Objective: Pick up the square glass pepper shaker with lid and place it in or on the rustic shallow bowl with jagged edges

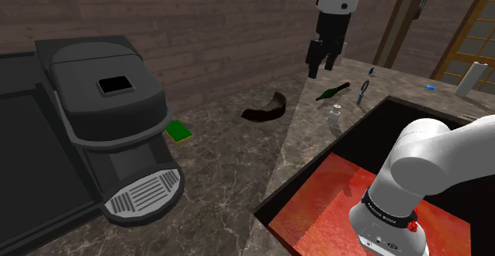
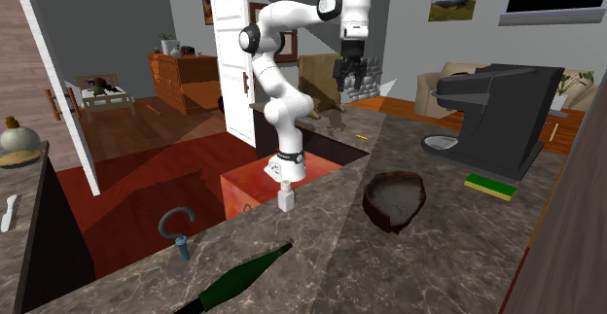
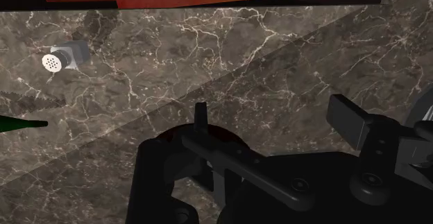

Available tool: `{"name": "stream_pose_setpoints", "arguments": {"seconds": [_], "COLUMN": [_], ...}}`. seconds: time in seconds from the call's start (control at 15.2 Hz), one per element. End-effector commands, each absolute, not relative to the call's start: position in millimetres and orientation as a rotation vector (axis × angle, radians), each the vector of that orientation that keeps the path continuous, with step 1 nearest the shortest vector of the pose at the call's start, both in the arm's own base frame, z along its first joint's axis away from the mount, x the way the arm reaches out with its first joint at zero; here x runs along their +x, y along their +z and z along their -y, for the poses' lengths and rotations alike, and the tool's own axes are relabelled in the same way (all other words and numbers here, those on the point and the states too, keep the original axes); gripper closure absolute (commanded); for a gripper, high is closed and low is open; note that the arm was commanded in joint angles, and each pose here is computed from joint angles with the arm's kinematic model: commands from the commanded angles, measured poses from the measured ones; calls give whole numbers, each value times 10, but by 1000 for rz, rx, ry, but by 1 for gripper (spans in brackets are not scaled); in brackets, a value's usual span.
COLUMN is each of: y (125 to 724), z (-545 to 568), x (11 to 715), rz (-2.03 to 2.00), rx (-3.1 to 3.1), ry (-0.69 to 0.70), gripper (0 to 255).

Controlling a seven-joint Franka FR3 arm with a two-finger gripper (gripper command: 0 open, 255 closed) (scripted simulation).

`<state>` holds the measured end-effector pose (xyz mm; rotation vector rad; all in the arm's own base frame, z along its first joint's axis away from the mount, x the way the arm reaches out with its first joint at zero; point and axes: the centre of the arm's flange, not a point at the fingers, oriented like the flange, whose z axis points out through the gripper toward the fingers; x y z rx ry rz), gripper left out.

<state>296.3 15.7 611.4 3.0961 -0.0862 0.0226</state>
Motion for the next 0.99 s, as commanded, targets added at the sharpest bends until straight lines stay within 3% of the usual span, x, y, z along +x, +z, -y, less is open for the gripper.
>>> {"name": "stream_pose_setpoints", "arguments": {"seconds": [0.0,0.92], "y": [6114,5014], "z": [-157,1351], "x": [2963,3333], "rz": [86,83], "rx": [3096,3110], "ry": [23,-149], "gripper": [0,0]}}
